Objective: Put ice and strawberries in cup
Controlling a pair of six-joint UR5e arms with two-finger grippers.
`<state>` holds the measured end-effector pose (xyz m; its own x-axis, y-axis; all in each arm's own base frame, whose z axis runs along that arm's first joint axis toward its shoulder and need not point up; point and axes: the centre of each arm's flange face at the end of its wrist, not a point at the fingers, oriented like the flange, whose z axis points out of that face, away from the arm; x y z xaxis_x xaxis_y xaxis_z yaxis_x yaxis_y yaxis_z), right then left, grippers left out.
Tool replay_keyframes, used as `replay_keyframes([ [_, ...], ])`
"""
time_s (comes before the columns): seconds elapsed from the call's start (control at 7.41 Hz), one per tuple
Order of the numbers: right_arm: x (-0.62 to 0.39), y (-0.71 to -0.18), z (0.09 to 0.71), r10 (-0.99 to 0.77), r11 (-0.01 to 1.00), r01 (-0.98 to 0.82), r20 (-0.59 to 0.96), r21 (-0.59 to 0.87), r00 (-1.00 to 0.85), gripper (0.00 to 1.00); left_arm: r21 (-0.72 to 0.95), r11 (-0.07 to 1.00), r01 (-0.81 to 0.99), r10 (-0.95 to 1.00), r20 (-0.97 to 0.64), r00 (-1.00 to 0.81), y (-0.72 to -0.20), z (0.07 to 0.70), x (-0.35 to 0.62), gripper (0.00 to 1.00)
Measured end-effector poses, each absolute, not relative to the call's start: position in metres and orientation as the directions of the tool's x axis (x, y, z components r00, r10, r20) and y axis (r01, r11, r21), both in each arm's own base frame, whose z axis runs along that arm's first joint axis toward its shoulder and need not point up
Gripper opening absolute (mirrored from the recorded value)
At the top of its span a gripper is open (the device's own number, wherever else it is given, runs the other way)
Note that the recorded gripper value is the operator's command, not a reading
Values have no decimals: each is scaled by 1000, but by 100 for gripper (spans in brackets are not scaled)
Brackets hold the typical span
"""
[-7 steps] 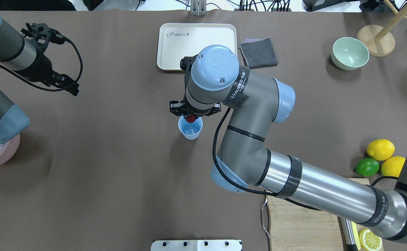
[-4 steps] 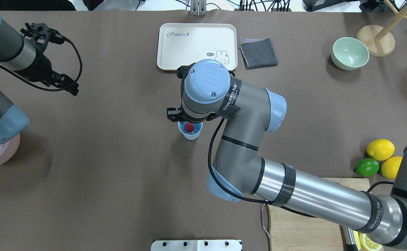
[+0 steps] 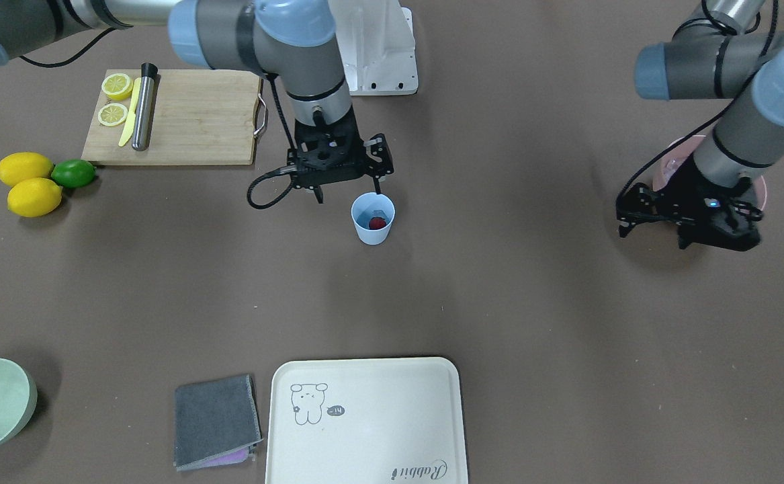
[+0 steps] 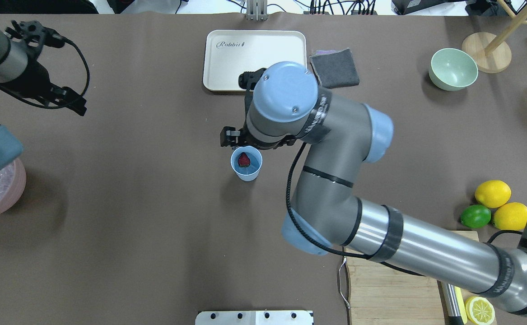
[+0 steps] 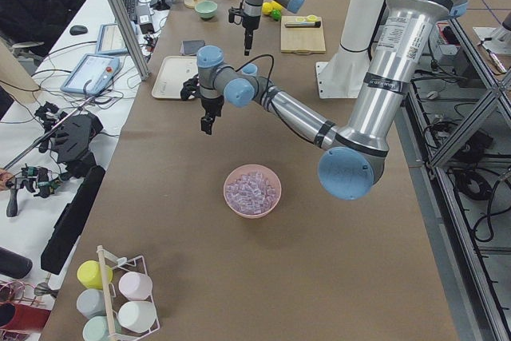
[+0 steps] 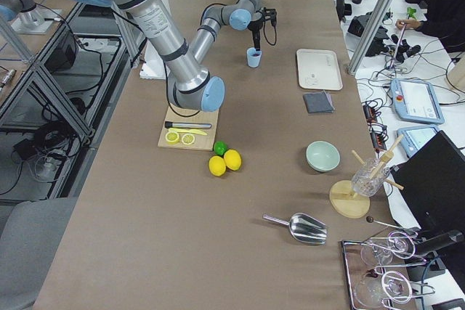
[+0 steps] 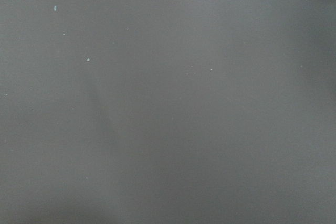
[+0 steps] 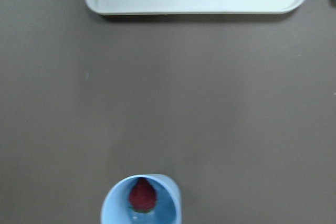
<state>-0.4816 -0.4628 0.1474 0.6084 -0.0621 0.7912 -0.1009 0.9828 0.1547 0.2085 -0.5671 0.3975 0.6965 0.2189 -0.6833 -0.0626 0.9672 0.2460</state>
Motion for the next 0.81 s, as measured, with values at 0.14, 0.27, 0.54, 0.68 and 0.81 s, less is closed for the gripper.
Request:
replay_keyframes([
  [0.14, -418, -479, 184, -79, 985, -74, 779, 159, 622, 100, 239, 970, -32, 192, -684, 704, -578, 402, 172, 97],
  [0.27, -348, -498, 230, -105, 985, -38, 765, 167, 635, 100, 260, 965, -44, 212, -662, 719, -587, 412, 131, 97],
  [0.54, -216, -523, 324, -155, 982, 23, 739, 186, 656, 100, 281, 953, -112, 265, -601, 754, -596, 439, 34, 97],
  [0.68, -159, -524, 369, -176, 979, 45, 724, 197, 667, 100, 265, 956, -128, 267, -599, 755, -596, 456, -9, 97],
  [0.81, -104, -518, 415, -187, 978, 59, 711, 201, 677, 100, 250, 959, -136, 265, -606, 750, -596, 474, -37, 97],
])
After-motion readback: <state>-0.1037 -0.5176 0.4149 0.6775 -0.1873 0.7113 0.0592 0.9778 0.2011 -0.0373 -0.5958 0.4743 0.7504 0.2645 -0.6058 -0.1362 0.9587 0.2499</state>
